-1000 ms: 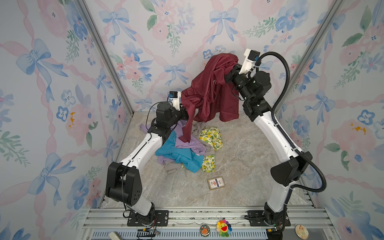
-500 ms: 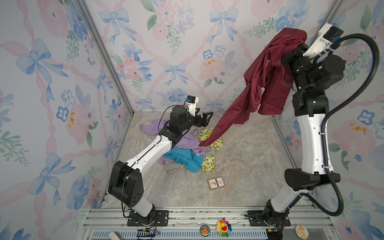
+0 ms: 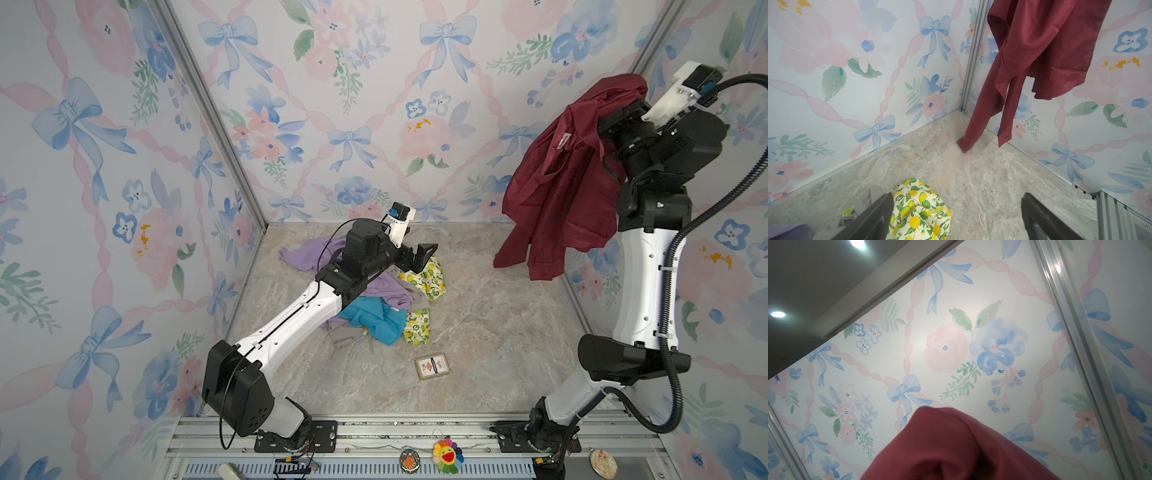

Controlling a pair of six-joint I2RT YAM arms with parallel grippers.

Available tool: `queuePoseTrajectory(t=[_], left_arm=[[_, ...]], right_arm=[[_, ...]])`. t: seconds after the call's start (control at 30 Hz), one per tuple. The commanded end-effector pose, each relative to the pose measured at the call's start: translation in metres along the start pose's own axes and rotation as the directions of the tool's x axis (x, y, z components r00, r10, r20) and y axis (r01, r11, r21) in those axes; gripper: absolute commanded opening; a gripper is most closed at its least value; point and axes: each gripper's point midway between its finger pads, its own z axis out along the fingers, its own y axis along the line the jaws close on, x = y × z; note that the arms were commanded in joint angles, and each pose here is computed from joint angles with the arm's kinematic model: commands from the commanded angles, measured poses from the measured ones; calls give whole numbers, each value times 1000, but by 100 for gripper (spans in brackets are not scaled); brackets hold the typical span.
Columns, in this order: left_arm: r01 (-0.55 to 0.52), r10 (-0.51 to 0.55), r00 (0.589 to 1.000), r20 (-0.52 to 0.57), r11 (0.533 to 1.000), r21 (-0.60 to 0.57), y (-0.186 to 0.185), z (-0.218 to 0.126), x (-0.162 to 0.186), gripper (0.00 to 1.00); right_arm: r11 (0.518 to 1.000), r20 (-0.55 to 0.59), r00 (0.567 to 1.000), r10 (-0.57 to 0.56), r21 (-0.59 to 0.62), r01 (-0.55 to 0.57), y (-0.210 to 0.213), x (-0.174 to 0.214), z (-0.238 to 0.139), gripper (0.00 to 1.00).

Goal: Pick out a specific cloth from the pile
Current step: 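Carry the maroon shirt away with the right gripper while the left releases, then lower the maroon shirt onto the table and open the right gripper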

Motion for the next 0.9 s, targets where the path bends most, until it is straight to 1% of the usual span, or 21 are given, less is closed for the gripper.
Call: queuePoseTrajectory(t=[0.0,0.23,0.37,0.5,0.63,0.7,0.77,0.87], left_arm=[[-23,22,999,-50,999,-25,4,-5,19,97],[-6,2,997,-74,999,-53,8,-12,36,97],[20,-25,997,-68,997,-68,10,-17,45,96],[21,-26,998,-56,996,-84,12,-26,49,96],[31,-35,999,-35,994,-105,19,-35,52,96],[58,-59,998,-8,993,-104,28,-41,52,97],[85,-84,996,10,989,-123,41,-46,51,97],[106,-99,994,47,980,-170,65,-55,46,97]], right_arm=[[1000,-48,999,-9,23,10,-19,13,8,0],[993,-111,993,-30,113,42,-64,45,13,0],[984,-154,988,-31,168,57,-91,75,14,0],[977,-203,979,-29,202,71,-110,106,5,0],[969,-270,963,-13,235,79,-126,149,-16,0],[959,-312,950,-14,264,100,-136,176,-32,0],[947,-356,934,8,304,108,-150,205,-51,0],[919,-445,895,16,359,162,-167,253,-80,0]])
